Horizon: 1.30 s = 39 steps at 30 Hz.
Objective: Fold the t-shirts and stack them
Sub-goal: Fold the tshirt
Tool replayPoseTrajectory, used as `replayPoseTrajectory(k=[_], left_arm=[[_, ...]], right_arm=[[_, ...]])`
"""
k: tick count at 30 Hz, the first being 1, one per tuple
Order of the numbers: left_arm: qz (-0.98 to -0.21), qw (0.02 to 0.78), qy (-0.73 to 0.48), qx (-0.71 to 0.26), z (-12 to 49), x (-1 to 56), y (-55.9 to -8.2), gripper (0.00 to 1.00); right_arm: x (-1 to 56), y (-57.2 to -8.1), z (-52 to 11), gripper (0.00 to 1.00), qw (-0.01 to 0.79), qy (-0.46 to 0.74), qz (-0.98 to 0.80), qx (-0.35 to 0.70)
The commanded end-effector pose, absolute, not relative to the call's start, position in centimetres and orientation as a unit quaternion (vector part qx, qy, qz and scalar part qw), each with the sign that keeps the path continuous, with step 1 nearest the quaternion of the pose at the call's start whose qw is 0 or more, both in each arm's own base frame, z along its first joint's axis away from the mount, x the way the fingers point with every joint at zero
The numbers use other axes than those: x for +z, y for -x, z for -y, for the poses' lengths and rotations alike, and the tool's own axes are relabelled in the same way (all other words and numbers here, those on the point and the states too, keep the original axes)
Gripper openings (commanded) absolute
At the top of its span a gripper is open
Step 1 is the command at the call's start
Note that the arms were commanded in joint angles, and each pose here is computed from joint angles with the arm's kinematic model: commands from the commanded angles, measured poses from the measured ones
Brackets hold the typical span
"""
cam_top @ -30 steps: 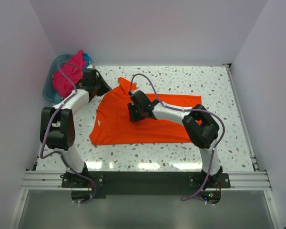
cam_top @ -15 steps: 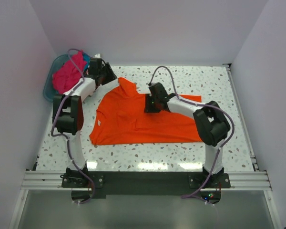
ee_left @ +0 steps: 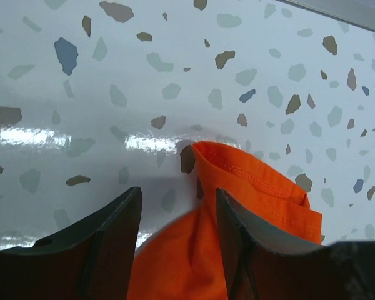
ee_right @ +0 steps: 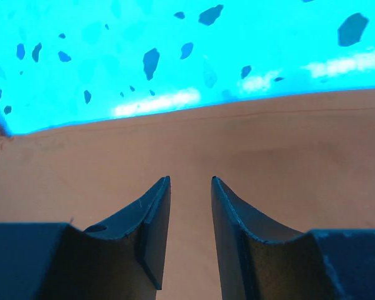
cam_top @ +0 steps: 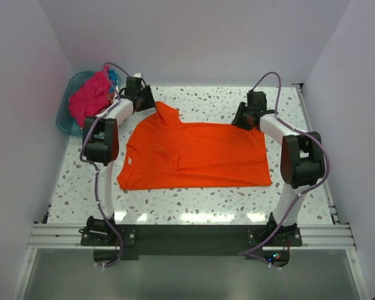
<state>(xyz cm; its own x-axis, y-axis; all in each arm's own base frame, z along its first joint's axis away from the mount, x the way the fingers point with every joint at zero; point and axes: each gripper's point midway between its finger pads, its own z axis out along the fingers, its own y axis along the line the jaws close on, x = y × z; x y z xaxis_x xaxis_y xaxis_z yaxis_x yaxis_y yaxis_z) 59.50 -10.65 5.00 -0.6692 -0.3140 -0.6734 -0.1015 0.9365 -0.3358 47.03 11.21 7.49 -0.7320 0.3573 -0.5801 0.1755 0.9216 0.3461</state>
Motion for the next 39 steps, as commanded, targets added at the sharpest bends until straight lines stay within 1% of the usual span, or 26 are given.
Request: replayPoseTrajectory(k=[1,9,12,14,15,17,18,20,21,23,24,33,35,36,39], left_arm=[[-0.886,0.431,0.082,-0.153,11.4,7.4,-62.0,0.56],[-0.883,0.423,0.063,-0.194,13.4,5.6,-63.9,0.56],[-0.881,0.424,0.060,-0.201,13.7,5.5,-64.2,0.53],[-0.881,0.424,0.060,-0.202,13.8,5.4,-64.4,0.50],[-0.879,0.427,0.060,-0.202,13.7,5.6,-64.6,0.46],[-0.876,0.433,0.059,-0.204,13.7,6.0,-64.8,0.42],[-0.874,0.436,0.058,-0.206,13.8,6.2,-64.9,0.37],[-0.870,0.441,0.058,-0.213,14.0,6.8,-65.0,0.32],[-0.868,0.442,0.057,-0.217,14.1,7.0,-65.1,0.28],[-0.864,0.447,0.055,-0.224,14.4,7.6,-65.1,0.25],[-0.864,0.447,0.056,-0.225,14.5,7.7,-65.1,0.21],[-0.843,0.482,0.055,-0.235,14.5,11.9,-65.8,0.05],[-0.837,0.490,0.054,-0.237,14.5,13.1,-66.0,0.03],[-0.835,0.493,0.056,-0.239,14.6,13.5,-66.1,0.01],[-0.831,0.497,0.057,-0.244,14.7,14.3,-66.1,0.00]], right_arm=[[8.5,-48.1,-10.4,0.37,0.356,-0.146,-0.911,0.151],[7.7,-48.6,-7.5,0.37,0.356,-0.171,-0.908,0.138],[7.4,-48.9,-5.8,0.37,0.354,-0.189,-0.908,0.121],[7.0,-49.0,-4.7,0.37,0.349,-0.201,-0.909,0.103],[6.8,-49.0,-4.1,0.37,0.347,-0.207,-0.910,0.097],[6.6,-49.0,-3.3,0.37,0.346,-0.211,-0.911,0.078],[6.5,-49.1,-2.3,0.38,0.349,-0.220,-0.909,0.058],[6.2,-49.1,-1.2,0.40,0.346,-0.225,-0.910,0.037],[6.1,-49.2,-0.2,0.40,0.347,-0.231,-0.908,0.025],[6.1,-49.3,0.3,0.41,0.346,-0.236,-0.908,0.018],[5.7,-49.3,1.9,0.41,0.344,-0.250,-0.905,0.009],[4.9,-50.6,4.1,0.42,0.336,-0.264,-0.904,-0.028],[4.5,-50.9,4.1,0.42,0.334,-0.263,-0.905,-0.026],[4.5,-51.0,4.0,0.42,0.334,-0.262,-0.905,-0.025],[4.0,-51.2,3.8,0.42,0.328,-0.261,-0.908,-0.021]])
